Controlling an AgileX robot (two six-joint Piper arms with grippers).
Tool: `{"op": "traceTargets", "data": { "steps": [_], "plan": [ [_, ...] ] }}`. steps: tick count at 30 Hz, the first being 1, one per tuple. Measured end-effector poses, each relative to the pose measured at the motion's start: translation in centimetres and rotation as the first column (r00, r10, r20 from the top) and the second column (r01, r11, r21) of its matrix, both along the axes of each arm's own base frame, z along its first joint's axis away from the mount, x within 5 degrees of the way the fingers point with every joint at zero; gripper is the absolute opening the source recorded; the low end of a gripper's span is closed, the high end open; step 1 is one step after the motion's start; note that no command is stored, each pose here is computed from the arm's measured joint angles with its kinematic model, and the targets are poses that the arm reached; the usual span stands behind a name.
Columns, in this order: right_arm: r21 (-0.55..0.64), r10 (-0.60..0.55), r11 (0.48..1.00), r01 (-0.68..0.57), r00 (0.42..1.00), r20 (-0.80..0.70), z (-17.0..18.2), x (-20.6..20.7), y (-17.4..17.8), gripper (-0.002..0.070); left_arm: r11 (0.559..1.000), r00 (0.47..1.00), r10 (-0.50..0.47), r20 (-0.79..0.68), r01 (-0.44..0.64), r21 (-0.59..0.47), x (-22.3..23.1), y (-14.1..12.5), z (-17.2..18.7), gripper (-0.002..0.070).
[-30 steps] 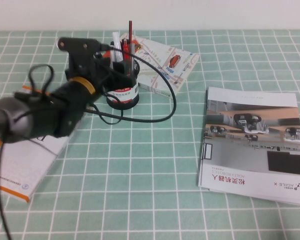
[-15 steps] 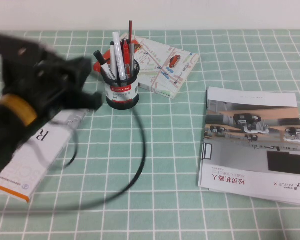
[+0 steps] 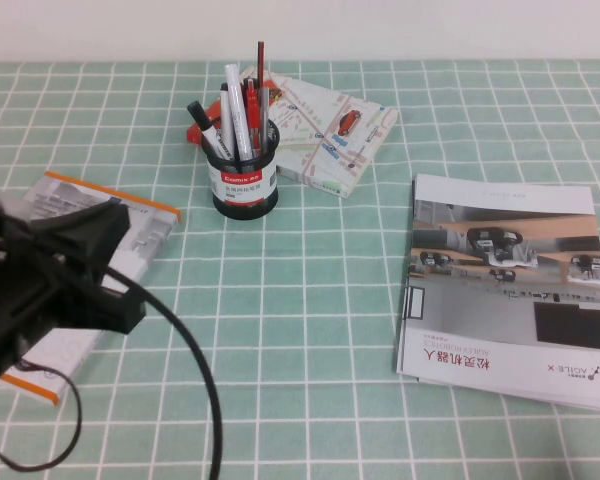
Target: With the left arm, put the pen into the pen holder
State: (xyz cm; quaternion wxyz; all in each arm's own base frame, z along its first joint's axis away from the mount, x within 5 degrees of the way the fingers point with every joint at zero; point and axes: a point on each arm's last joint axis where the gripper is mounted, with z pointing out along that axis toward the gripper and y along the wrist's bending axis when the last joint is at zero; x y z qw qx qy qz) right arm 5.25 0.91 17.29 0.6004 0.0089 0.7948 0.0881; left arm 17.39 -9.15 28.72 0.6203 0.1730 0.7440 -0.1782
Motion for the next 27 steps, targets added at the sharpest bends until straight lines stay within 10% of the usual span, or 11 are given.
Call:
{"op": "traceTargets", "data": {
  "steps": [27],
  "plan": [
    [0.008,0.001,1.0,-0.001,1.0,-0.001,0.0,0.0,0.0,-0.002,0.939,0.928,0.333,0.168,-0.31,-0.149,-10.9,8.0,-8.0,0.0]
  ]
}}
